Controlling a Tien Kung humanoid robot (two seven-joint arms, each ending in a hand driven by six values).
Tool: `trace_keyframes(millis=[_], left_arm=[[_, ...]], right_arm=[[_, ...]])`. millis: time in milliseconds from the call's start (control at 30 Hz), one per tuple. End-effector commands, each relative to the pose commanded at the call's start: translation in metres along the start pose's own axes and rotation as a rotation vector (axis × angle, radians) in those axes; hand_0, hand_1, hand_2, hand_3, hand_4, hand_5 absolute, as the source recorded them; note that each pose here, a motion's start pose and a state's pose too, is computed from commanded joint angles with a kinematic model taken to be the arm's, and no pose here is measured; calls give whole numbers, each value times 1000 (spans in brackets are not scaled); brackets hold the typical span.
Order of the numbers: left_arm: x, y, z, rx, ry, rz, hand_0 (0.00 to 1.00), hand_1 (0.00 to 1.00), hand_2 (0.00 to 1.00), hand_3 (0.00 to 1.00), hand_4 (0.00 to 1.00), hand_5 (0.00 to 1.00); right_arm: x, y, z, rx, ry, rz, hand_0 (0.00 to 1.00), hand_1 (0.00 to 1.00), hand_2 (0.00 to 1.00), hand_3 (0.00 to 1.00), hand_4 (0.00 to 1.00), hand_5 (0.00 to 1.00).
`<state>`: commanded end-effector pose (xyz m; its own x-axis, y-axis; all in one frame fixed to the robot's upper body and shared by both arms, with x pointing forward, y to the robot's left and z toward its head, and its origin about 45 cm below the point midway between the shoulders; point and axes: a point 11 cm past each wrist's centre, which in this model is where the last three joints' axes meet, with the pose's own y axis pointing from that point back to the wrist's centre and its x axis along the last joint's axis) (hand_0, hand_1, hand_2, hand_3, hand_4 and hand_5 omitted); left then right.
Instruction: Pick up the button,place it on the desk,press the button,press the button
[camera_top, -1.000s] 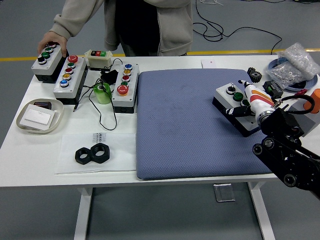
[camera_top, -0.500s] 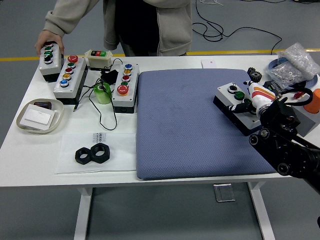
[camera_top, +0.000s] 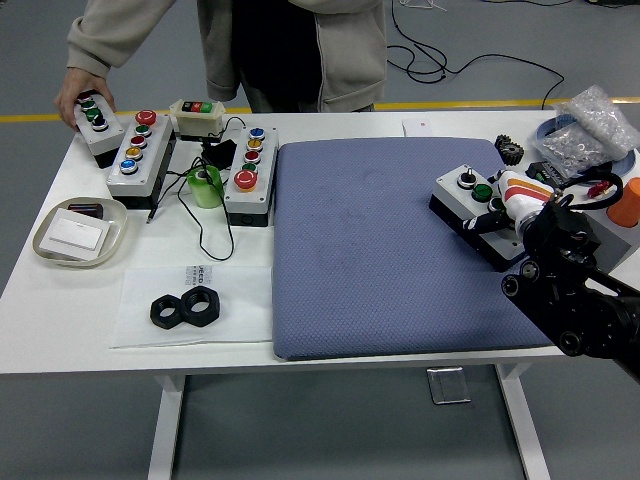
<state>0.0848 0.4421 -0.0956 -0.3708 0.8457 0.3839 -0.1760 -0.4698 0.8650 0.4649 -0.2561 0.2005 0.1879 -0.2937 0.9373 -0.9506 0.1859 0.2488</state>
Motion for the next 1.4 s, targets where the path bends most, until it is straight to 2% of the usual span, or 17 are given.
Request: trace_keyframes(millis=[167,200,267,400,433,600,700,800,900,1067,1200,1233,1400], left_arm=[[0,0,0,-1,2,1,706,825,849,819,621,998],[0,0,0,-1,2,1,707,825,848,819,621,998],[0,0,0,-1,3,1,707,825,848,819,621,998],[1,0,0,-1,4,1,707,825,848,819,621,998],[1,0,0,-1,4,1,708,825,849,819,622,998],[1,0,0,-1,5,2,708,825,849,819,622,998],[1,0,-1,1,4,2,708,825,849,819,622,998],[1,0,-1,2,3,2,713,825,848,819,624,998],[1,0,-2,3,2,2,713,825,848,819,624,998],[1,0,-3,6,0,2,718,825,849,819,623,998],[1,0,-4,8,-3,2,718,825,849,819,623,998],[1,0,-4,9,-3,2,718,826,849,819,623,998],[1,0,-6,12,-6,2,718,826,849,819,623,998]], right_arm=[[4,4,-2,79,33,18,530,397,455,633,838,127],[5,5,-3,103,41,19,498,383,434,595,775,64],[7,8,-6,151,52,18,498,383,434,595,775,64],[10,19,-15,313,81,3,498,383,434,595,775,64],[11,23,-18,360,94,3,497,380,433,582,722,46],[14,45,-36,616,220,4,497,380,433,582,722,46],[11,61,-49,776,302,-13,506,391,439,588,709,26],[4,71,-57,875,352,-51,517,405,450,616,708,18],[-3,77,-59,912,390,-90,517,405,450,616,708,18],[-10,79,-58,920,388,-126,524,413,453,624,705,7],[-14,77,-57,910,386,-142,524,413,453,624,705,7],[-16,76,-56,902,384,-152,544,431,470,676,711,3],[-19,73,-50,882,399,-185,544,431,470,676,711,3]])
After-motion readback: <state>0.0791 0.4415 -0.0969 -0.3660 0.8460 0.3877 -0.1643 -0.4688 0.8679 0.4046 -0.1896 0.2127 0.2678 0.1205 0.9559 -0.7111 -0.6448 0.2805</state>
